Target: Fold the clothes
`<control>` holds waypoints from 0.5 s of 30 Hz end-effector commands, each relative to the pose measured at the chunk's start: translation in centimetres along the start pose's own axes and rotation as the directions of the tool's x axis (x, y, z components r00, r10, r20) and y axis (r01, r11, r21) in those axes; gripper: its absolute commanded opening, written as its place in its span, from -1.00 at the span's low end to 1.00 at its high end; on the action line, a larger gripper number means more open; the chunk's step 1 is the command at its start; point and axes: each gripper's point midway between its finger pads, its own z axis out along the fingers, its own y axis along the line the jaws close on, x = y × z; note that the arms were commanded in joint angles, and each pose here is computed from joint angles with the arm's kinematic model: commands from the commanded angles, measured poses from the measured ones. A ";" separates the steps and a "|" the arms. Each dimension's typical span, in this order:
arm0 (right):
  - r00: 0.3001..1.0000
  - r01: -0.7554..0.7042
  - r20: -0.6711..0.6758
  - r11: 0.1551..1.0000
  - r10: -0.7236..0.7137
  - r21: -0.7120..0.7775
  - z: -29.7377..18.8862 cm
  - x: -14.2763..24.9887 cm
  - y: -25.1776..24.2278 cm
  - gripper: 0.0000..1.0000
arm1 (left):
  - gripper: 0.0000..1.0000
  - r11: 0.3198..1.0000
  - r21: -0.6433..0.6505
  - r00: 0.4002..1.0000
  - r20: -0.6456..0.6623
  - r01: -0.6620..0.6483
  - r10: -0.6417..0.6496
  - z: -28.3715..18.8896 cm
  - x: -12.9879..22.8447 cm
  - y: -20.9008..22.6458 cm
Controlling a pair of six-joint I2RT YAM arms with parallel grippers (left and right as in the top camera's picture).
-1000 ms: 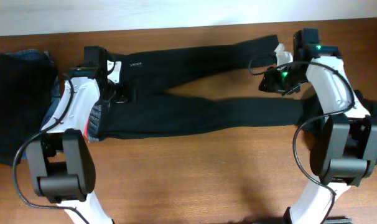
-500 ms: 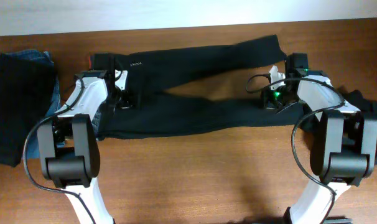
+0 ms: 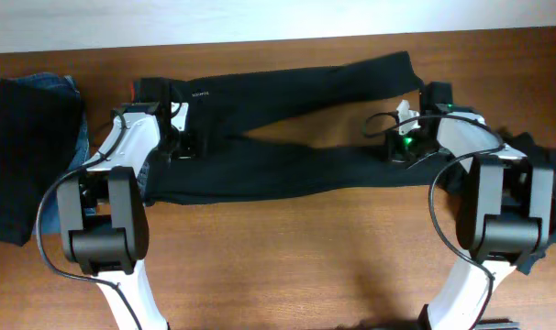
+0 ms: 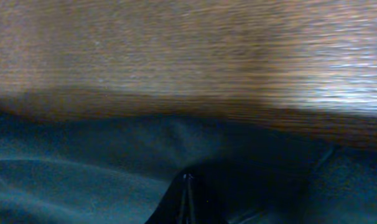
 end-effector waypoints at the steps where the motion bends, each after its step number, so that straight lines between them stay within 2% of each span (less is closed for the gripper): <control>1: 0.996 -0.089 -0.006 0.994 0.089 0.064 0.2 0.6 -4.1 -0.92 | 0.98 1.000 -0.028 0.998 -0.070 -0.010 0.008 2.7 1.6 0.8; 9: 0.960 -0.275 0.076 0.958 0.270 0.074 -2.3 0.4 -10.6 -0.92 | 0.98 1.000 -0.028 0.998 -0.069 -0.010 0.008 2.7 1.6 0.8; 15: 0.959 -0.262 0.107 0.964 0.264 -0.036 -4.4 -2.0 -9.0 -0.92 | 0.98 1.000 -0.028 0.997 -0.073 -0.009 0.007 2.6 1.7 0.8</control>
